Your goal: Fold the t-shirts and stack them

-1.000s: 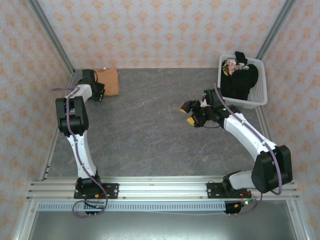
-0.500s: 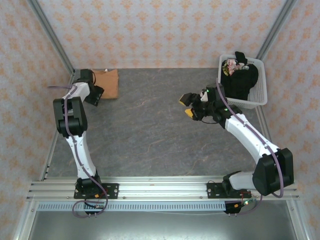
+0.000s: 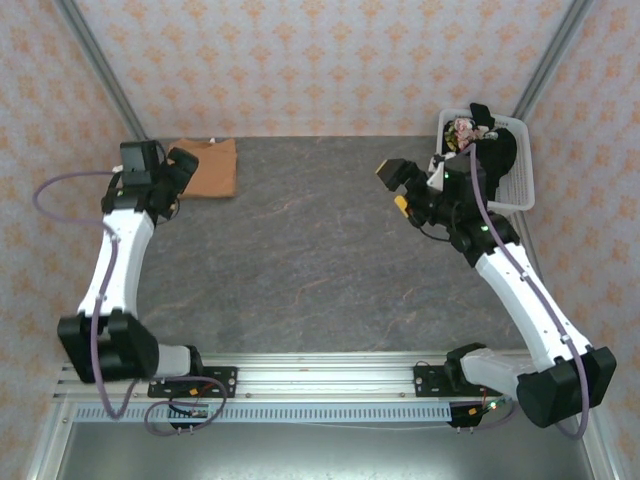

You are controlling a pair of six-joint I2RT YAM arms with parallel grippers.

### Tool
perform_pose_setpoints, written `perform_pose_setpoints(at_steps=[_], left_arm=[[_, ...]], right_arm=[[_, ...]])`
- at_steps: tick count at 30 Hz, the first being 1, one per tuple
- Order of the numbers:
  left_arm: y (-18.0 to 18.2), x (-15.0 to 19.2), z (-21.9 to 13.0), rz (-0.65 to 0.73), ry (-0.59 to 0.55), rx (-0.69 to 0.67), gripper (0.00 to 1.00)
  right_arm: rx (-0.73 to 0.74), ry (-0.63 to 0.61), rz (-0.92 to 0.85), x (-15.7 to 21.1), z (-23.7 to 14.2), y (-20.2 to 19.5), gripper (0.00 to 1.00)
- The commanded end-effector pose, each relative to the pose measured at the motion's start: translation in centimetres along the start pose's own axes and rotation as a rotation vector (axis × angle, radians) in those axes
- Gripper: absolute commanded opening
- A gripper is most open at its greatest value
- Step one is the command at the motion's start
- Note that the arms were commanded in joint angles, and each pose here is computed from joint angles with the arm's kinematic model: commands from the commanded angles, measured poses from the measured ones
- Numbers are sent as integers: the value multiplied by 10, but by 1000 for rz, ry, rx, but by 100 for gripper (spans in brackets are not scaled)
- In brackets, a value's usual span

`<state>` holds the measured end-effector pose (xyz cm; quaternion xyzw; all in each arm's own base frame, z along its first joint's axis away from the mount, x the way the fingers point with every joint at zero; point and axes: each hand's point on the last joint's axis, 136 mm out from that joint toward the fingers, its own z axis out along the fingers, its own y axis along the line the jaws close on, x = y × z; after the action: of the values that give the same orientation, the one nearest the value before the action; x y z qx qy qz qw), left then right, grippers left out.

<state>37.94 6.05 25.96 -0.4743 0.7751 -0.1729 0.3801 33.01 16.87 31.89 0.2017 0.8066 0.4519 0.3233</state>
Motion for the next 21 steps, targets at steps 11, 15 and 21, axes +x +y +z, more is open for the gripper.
perform_pose_setpoints(at_steps=[11,15,21], left_arm=[[81,9,-106,123,-304,-286,100],[57,21,-90,462,-359,-101,100],[75,55,-49,687,-366,-26,100]], right_arm=[[269,-241,-182,-34,-69,-18,99],[505,-433,-298,-56,-97,-66,99],[553,-703,-620,-60,-105,-122,99]])
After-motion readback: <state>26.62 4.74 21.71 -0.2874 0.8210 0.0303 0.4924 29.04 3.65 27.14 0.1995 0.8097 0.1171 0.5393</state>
